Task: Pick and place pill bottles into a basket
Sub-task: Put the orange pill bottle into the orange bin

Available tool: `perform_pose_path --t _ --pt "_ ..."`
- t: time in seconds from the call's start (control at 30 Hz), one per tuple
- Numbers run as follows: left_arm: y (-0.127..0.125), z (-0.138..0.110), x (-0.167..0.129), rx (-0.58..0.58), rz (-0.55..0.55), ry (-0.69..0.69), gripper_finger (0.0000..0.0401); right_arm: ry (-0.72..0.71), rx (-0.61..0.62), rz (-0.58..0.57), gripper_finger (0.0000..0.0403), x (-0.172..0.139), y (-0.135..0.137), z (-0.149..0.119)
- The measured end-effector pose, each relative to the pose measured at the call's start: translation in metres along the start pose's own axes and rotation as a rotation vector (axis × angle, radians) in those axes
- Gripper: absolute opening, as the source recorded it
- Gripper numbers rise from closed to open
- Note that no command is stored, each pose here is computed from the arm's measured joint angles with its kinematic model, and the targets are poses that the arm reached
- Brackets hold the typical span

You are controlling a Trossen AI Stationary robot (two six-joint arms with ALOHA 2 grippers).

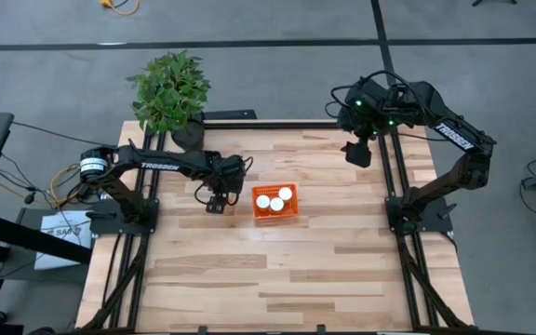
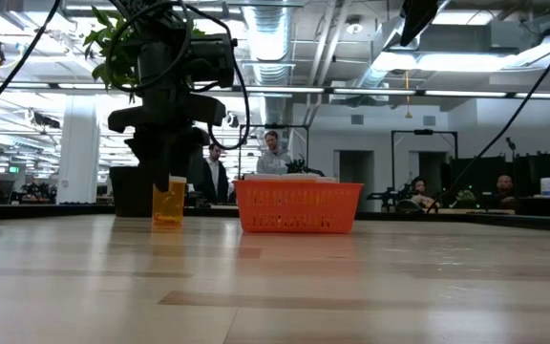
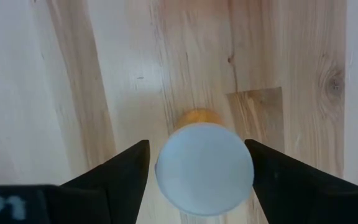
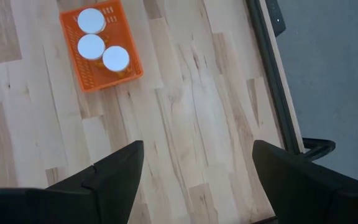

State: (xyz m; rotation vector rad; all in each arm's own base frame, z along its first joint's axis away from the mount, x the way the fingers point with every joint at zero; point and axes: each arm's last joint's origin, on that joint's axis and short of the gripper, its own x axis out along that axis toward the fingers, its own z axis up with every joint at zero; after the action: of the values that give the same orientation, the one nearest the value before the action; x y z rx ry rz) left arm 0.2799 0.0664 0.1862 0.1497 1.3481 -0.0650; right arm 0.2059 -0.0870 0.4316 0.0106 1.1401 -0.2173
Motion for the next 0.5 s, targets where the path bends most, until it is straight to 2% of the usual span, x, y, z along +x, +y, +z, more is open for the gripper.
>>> perform_pose_path --t 0.2,0.5 --pt "-0.0001 0.0001 0.0 -0.015 -0.001 0.0 0.0245 0.02 0.0 0.005 0.0296 0.0 0.0004 -0.002" --pt "-0.0008 0.0003 0.0 -0.019 -0.024 -0.009 0.0195 0.022 -0.001 0.006 0.0296 0.0 0.0005 -0.0021"
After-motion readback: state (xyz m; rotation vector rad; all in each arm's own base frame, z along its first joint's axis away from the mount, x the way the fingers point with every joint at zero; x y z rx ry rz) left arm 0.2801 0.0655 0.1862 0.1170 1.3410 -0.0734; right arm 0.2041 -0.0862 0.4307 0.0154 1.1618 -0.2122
